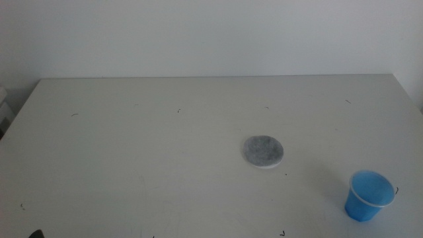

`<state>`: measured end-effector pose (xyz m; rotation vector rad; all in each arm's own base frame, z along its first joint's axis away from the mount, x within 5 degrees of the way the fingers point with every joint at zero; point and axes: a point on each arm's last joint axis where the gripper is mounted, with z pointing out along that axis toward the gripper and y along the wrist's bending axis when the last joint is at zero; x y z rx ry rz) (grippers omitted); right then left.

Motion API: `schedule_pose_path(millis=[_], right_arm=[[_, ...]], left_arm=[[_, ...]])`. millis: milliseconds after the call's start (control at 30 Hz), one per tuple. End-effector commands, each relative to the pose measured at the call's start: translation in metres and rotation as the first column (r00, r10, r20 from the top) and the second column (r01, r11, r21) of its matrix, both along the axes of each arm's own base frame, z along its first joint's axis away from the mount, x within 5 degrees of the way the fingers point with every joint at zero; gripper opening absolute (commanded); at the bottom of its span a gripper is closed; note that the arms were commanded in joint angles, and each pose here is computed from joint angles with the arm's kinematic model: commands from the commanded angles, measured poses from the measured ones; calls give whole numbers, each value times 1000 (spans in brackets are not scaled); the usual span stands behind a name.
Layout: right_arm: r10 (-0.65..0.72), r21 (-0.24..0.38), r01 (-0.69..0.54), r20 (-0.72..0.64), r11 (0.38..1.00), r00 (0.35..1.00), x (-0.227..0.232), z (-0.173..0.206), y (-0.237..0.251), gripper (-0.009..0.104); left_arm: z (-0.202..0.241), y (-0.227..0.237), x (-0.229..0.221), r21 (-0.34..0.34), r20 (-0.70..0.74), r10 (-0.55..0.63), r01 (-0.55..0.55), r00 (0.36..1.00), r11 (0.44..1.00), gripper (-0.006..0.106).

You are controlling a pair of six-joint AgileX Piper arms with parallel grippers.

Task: Place an empty cup on a cup mat.

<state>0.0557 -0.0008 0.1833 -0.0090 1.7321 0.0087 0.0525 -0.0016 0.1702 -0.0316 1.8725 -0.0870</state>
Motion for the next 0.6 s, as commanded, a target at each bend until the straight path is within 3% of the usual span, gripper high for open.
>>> schedule_pose_path(millis=[0, 233, 567], right_arm=[[9, -3, -9, 107, 1000, 994, -1, 12, 1, 92], [-7, 0, 7, 100, 1000, 995, -4, 51, -1, 92], [-27, -20, 26, -32, 999, 999, 18, 98, -2, 92]], left_arm=[[8, 0, 1, -15, 75, 0, 1, 997, 1000, 105], [8, 0, 1, -15, 75, 0, 1, 997, 1000, 105], [8, 0, 1, -15, 75, 0, 1, 997, 1000, 105]])
